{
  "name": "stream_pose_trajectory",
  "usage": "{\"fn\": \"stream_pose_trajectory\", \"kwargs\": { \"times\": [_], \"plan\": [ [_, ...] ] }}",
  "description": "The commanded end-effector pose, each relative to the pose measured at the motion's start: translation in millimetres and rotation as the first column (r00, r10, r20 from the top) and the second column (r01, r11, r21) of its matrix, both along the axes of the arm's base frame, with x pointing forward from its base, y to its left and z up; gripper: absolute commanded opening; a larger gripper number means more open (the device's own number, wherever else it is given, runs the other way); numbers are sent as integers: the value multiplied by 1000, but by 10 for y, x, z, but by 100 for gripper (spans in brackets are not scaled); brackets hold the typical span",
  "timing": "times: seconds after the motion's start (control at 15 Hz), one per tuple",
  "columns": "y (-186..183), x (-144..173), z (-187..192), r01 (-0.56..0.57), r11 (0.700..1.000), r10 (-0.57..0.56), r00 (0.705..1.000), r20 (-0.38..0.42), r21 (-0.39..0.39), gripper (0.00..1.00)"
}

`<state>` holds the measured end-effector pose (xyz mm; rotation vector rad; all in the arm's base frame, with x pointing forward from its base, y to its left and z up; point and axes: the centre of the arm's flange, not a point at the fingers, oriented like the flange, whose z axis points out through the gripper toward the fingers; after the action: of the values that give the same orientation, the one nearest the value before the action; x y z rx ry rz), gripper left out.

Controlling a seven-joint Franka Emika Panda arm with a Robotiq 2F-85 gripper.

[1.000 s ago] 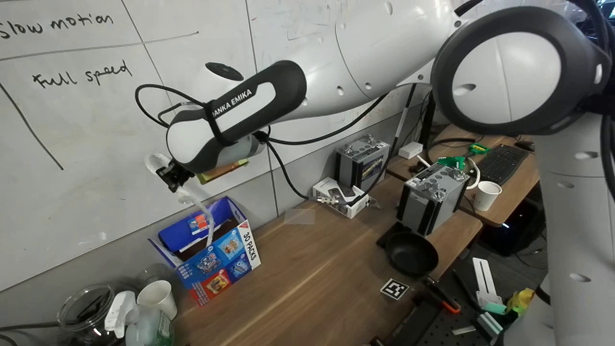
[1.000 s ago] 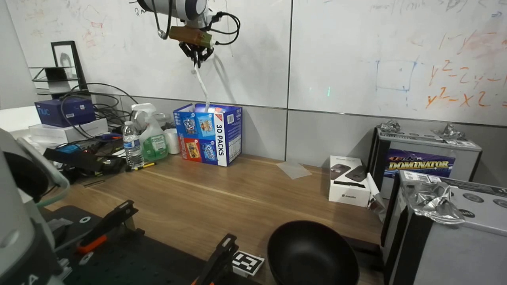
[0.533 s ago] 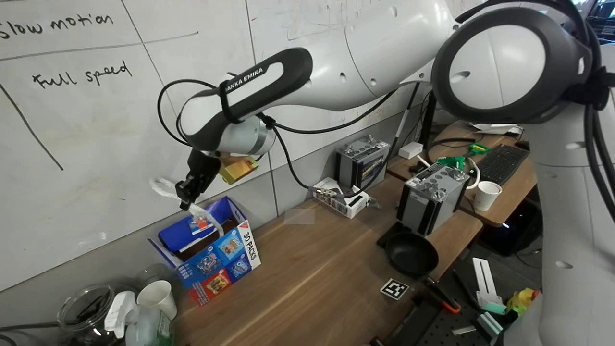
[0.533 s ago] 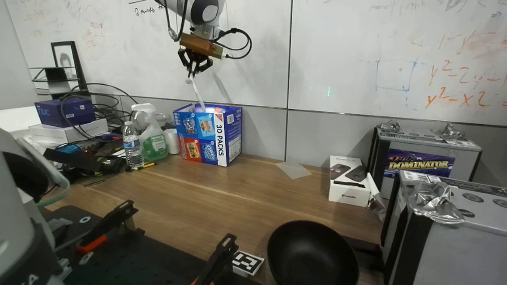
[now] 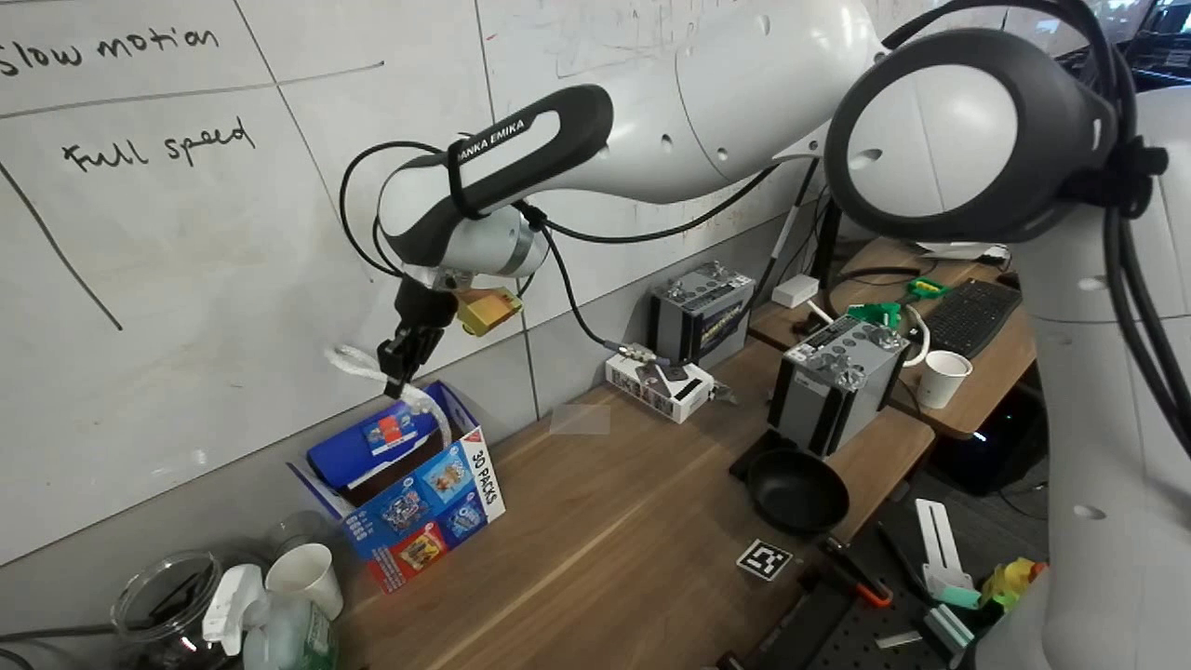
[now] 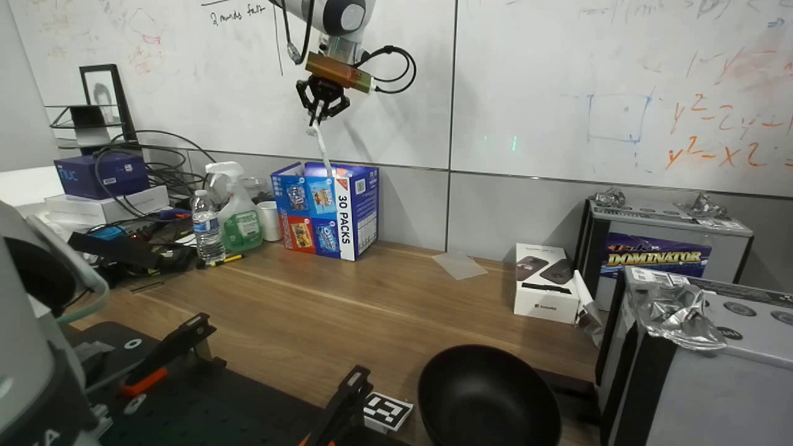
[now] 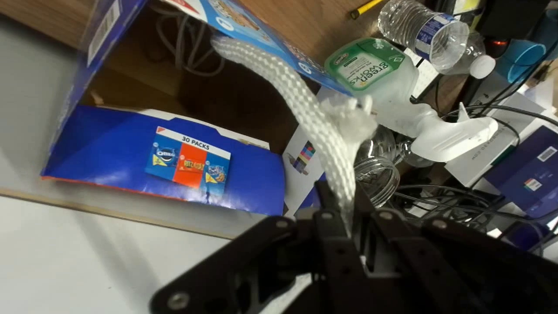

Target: Put the left and right ropes in the box respectively

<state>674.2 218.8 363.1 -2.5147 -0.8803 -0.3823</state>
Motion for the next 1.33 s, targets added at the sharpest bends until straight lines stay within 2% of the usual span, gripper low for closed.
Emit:
{"fn": "stream_pose_trajectory", "kwargs": {
  "times": [0.0,0.27,0.6,0.73,1.13,1.27],
  "plan": [
    [98,201,38,-36,999,36,999,29,-15,9],
    [238,321,-191,-178,982,180,984,18,-67,10],
    [403,457,-341,-370,912,377,926,1,-177,10],
    [452,519,-372,-400,890,411,912,5,-220,10],
    [521,697,-333,-384,849,431,901,54,-364,10],
    [503,757,-335,-382,839,436,898,59,-387,10]
  ]
}}
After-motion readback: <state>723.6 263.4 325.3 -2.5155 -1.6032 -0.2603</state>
